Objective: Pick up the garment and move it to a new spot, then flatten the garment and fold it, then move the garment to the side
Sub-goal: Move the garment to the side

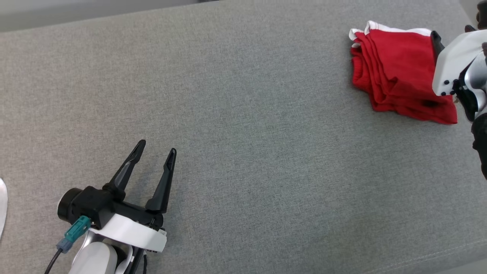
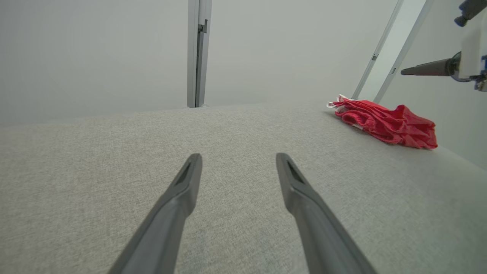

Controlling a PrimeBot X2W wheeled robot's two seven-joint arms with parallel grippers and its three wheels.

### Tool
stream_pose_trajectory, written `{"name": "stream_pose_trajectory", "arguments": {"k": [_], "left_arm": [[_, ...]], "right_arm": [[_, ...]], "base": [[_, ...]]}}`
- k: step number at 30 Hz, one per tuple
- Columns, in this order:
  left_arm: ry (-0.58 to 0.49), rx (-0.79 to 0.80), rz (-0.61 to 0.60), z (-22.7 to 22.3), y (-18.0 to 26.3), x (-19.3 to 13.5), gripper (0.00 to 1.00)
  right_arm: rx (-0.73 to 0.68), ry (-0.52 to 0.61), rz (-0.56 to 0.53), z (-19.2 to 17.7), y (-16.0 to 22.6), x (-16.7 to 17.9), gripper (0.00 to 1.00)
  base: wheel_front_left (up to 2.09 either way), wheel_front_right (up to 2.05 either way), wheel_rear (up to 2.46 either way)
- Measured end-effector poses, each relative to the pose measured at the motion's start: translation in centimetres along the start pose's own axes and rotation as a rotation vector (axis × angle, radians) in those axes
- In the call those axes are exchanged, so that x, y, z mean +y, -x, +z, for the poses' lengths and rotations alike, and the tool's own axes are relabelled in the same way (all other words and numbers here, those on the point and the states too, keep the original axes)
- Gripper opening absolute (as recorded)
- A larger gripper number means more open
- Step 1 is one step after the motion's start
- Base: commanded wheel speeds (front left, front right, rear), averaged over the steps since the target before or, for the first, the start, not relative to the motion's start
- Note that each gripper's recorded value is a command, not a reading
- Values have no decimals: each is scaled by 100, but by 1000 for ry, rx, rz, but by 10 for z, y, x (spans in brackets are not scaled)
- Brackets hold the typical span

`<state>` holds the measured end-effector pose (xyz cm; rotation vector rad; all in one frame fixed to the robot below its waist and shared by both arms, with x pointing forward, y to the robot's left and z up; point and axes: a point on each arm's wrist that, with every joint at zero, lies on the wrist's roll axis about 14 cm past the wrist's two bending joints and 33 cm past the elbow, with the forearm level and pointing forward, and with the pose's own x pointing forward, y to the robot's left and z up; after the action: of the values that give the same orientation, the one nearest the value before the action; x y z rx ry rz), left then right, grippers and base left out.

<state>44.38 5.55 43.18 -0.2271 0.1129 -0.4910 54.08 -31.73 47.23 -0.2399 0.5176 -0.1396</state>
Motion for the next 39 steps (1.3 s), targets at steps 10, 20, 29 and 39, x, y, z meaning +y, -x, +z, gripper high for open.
{"name": "stream_pose_trajectory", "arguments": {"k": [10, 20, 29, 39], "left_arm": [[0, -67, 40, 28, 14, -7, 100], [-58, -176, 182, 71, 52, 19, 100], [-80, -221, 312, 86, 97, 41, 100], [-62, -237, 398, 84, 128, 51, 100]], "right_arm": [[-304, 12, 106, 71, 37, 46, 100], [-527, -22, 227, 89, 94, 79, 100], [-629, -201, 361, 58, 144, 118, 100], [-667, -272, 431, 24, 183, 144, 100]], "base": [[0, 0, 0], [0, 0, 0], [0, 0, 0], [0, 0, 0]]}}
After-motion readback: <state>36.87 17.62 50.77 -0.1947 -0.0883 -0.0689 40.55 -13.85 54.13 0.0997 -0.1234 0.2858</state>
